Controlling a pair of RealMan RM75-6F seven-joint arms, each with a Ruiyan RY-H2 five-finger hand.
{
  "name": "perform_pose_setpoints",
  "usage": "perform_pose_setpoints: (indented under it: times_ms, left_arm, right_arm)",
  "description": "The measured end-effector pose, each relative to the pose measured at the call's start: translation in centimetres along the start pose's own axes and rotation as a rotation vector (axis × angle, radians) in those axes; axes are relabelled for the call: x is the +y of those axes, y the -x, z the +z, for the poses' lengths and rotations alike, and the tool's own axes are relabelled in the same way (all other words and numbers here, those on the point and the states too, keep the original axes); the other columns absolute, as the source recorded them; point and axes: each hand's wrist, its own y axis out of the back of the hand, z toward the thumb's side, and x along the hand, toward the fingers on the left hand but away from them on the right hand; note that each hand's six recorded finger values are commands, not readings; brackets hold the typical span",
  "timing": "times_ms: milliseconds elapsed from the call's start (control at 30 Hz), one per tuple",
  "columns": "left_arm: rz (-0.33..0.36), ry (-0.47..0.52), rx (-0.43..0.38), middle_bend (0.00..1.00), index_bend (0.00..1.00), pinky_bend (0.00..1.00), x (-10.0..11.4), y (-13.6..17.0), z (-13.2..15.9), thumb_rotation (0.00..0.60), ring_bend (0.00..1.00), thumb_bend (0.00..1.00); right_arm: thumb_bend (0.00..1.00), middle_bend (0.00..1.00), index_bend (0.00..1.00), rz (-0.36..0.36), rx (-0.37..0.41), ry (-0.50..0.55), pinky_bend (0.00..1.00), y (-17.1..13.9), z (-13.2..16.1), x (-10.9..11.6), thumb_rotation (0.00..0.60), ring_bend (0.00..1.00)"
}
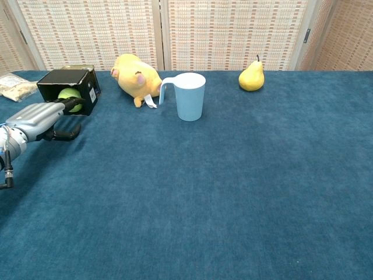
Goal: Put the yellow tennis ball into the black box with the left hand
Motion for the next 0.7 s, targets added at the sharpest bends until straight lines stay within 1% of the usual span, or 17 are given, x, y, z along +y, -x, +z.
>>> perform_pose_setpoints:
  times_ms: [200,433,633,667,700]
  left_arm:
    - [0.011,0.006,-0.003,0.00,0.00,0.00,0.4,-0.1,0.0,0.183,0.00,0.51]
    - [-0.011,0.005,0.008,0.00,0.00,0.00,-0.1,0.3,-0.4,0.184,0.00,0.51]
    - [-0.012,0.007,0.008,0.00,0.00,0.00,-0.4,1.0,-0.8,0.183,0.00,0.51]
    - [-0.011,0.007,0.007,0.00,0.00,0.00,-0.4,1.2,-0.9,0.177,0.00,0.51]
    - [-0.011,0.005,0.005,0.00,0.00,0.00,-0.4,1.5,-1.1,0.152,0.00,0.52]
  right_arm:
    - [0.00,0.00,0.00,-0.001,0.007,0.003,0.00,-0.1,-0.1,0.1,0.507,0.00]
    - [0.00,0.00,0.00,0.003,0.015,-0.003,0.00,-0.1,0.1,0.0,0.506,0.00]
    - [0.00,0.00,0.00,0.006,0.019,-0.004,0.00,-0.1,0.2,-0.1,0.506,0.00]
    - [0.00,0.00,0.00,0.009,0.020,-0.004,0.00,-0.1,0.2,-0.1,0.507,0.00]
    - [0.00,0.00,0.00,0.011,0.021,-0.005,0.00,0.0,0.2,-0.1,0.508,0.00]
